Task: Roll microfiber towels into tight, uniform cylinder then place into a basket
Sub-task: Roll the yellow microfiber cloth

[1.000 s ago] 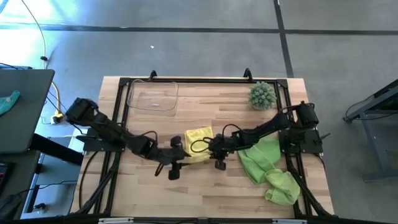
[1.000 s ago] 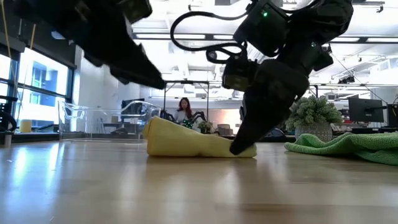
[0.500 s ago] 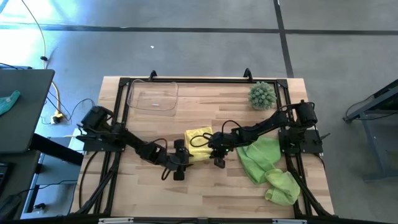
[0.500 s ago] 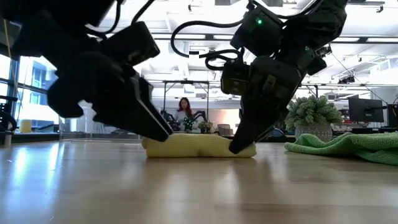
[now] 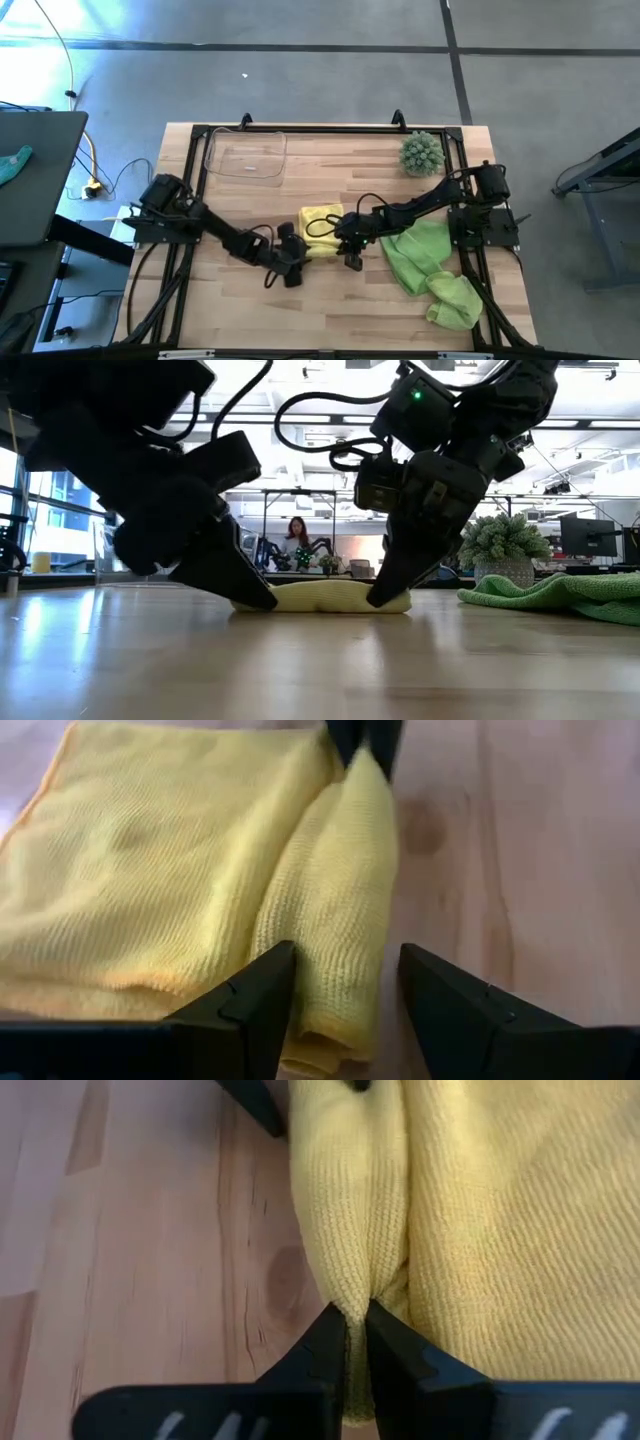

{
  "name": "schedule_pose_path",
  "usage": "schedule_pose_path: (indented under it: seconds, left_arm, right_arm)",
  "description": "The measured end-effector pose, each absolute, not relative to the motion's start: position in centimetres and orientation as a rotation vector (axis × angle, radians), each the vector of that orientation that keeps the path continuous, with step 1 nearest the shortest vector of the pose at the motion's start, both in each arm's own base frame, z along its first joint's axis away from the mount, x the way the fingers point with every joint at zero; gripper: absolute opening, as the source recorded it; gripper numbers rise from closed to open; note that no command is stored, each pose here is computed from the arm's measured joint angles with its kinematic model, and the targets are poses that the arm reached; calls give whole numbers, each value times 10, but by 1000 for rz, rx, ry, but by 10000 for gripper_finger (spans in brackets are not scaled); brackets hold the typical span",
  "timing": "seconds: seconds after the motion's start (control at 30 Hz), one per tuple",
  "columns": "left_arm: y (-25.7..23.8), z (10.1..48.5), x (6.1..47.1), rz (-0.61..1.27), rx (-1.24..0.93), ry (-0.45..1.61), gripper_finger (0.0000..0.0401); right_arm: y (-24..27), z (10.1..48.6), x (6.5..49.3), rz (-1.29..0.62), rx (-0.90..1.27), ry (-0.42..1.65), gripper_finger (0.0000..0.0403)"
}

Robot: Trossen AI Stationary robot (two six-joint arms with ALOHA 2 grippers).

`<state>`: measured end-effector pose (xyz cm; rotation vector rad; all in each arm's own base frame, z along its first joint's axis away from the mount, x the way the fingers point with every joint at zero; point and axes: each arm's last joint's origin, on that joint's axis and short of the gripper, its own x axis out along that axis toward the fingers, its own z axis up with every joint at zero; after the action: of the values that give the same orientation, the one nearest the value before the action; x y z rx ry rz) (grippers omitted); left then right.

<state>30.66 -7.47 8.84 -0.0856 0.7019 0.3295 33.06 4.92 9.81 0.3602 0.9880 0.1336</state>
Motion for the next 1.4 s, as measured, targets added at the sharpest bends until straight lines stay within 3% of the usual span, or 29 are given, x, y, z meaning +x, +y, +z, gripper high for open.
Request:
schedule_pose_path:
  seconds: [0.1, 0.4, 0.7, 0.93, 1.17, 1.4]
  left_arm:
    - [-70, 88, 308, 334, -173, 711, 145]
    - [-61, 88, 311, 247, -544, 774, 10]
    - [-57, 88, 314, 89, -760, 854, 23]
    - [-44, 89, 315, 62, -859, 884, 17]
    - [-35, 90, 316, 51, -920, 893, 17]
    - [-35, 90, 316, 52, -920, 891, 17]
  right_arm:
    - [49, 98, 331, 147, 357, 985, 17]
    - [50, 98, 331, 181, 321, 978, 20]
    - [54, 128, 322, 354, 216, 931, 84]
    - [93, 154, 308, 482, -129, 814, 93]
    - [132, 139, 302, 254, -542, 759, 93]
    - [137, 123, 307, 181, -574, 744, 95]
